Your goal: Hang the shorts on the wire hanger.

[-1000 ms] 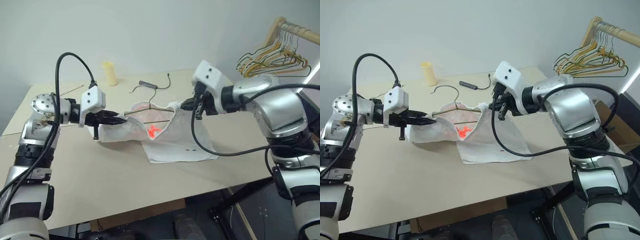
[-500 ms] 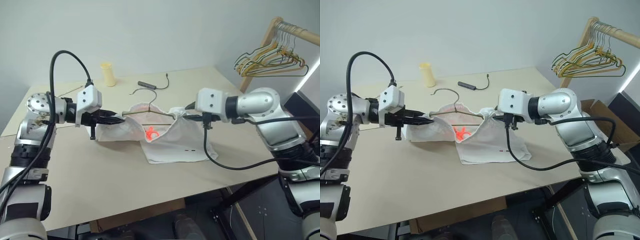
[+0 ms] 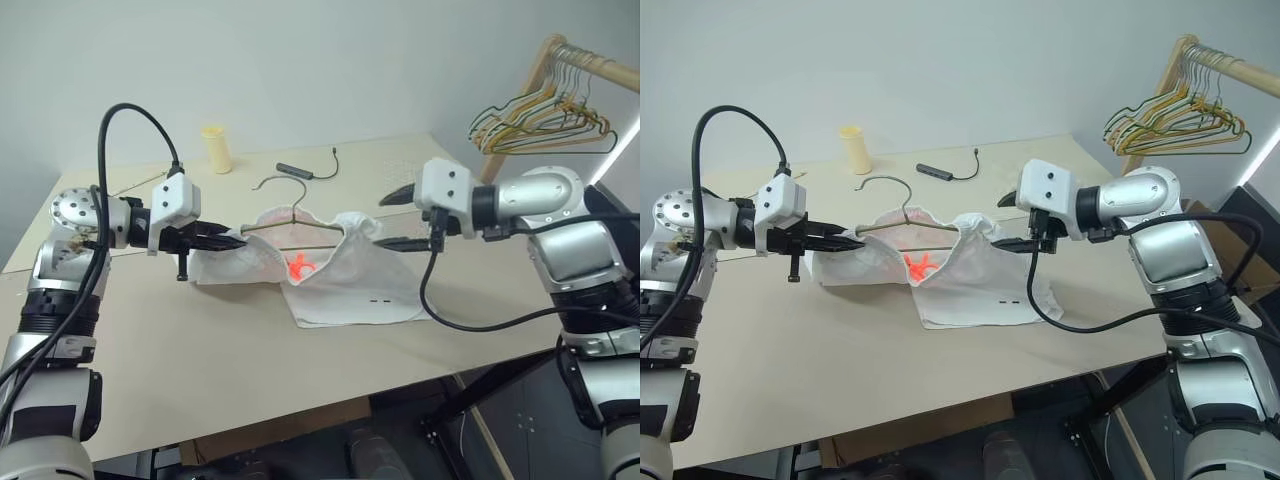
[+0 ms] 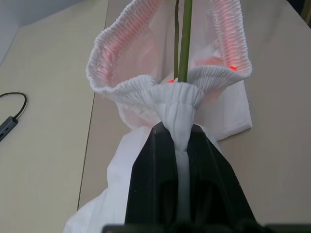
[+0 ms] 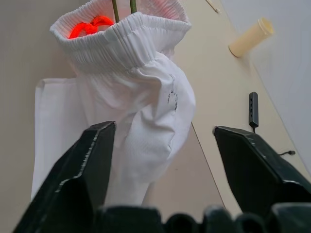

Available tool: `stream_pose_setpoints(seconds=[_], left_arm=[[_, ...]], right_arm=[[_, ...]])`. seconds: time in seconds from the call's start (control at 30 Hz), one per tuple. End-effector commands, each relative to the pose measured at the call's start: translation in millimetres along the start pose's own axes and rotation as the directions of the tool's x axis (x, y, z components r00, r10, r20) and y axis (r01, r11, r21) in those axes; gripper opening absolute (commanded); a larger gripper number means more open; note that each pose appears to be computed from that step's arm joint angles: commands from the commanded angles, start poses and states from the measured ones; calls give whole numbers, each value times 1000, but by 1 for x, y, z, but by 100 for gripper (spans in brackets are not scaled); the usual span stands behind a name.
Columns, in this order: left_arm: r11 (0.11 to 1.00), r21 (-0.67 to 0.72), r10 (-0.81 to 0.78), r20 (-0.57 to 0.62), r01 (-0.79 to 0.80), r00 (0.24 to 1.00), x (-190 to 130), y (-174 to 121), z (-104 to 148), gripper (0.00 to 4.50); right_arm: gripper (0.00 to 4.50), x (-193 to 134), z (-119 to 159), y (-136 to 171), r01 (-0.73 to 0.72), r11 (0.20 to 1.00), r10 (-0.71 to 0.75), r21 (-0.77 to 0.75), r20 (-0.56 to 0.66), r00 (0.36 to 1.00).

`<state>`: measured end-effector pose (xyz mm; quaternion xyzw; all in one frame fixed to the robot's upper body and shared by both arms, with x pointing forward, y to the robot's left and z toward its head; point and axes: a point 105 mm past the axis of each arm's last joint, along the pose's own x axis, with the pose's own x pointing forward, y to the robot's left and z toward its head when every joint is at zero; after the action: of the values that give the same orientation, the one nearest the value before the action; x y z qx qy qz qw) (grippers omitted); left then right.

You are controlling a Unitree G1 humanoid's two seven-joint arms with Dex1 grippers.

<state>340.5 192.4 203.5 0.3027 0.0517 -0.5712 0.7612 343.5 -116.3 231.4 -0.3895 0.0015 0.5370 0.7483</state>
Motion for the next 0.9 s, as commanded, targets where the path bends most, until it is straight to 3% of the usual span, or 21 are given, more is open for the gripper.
stream_pose_setpoints(seconds=[0.03,0.6,0.7,0.9], left_arm=[[998,59,32,19,-33,999,-8,9,15,0],[997,82,-1,66,-4,998,-7,7,27,0],[997,82,-2,70,-3,998,-7,7,27,0],[997,78,-3,83,-3,997,-7,6,28,0]], right_arm=[[396,-5,11,-2,15,1000,-14,-24,52,999],[396,35,26,3,-58,996,46,72,157,987],[338,38,24,6,-68,994,55,82,158,986],[126,43,16,8,-73,989,55,129,136,989]])
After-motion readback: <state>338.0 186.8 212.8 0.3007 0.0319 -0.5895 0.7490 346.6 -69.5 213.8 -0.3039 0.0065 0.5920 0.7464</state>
